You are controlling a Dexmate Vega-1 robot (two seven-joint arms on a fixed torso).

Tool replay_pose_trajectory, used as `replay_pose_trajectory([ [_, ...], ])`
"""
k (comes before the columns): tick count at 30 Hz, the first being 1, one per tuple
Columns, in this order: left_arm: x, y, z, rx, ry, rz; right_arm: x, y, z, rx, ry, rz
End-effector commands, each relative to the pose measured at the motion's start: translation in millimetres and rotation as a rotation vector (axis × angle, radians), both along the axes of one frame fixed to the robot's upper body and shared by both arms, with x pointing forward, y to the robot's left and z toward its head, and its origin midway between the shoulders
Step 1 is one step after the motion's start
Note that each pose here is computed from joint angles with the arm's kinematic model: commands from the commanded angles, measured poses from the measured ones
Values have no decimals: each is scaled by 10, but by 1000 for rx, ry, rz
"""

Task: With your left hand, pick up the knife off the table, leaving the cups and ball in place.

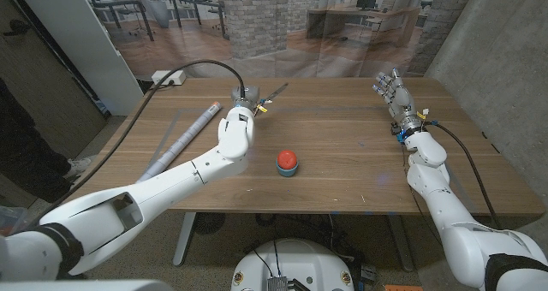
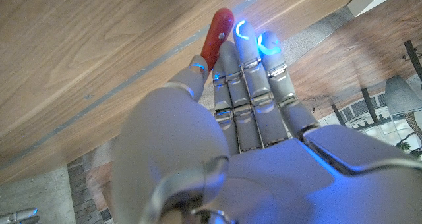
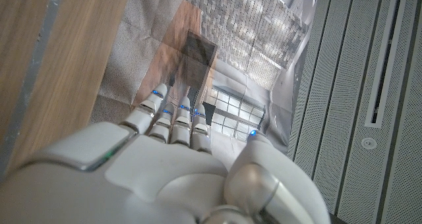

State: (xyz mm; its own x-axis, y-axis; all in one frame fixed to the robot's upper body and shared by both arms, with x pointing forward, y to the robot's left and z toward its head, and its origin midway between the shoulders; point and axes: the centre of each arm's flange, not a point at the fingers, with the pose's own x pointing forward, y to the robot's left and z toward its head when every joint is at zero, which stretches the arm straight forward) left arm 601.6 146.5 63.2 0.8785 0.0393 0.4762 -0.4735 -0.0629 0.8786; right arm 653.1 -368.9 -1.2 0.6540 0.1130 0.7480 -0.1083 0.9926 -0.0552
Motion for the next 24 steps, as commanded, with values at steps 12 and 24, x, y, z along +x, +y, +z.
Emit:
replay_pose_trajectory([
  [12, -137, 112, 174, -41, -157, -86, -151, 165, -36, -10, -8, -32],
  [24, -186, 218, 235, -56, -226, -133, -251, 282, -75, -8, -6, -63],
])
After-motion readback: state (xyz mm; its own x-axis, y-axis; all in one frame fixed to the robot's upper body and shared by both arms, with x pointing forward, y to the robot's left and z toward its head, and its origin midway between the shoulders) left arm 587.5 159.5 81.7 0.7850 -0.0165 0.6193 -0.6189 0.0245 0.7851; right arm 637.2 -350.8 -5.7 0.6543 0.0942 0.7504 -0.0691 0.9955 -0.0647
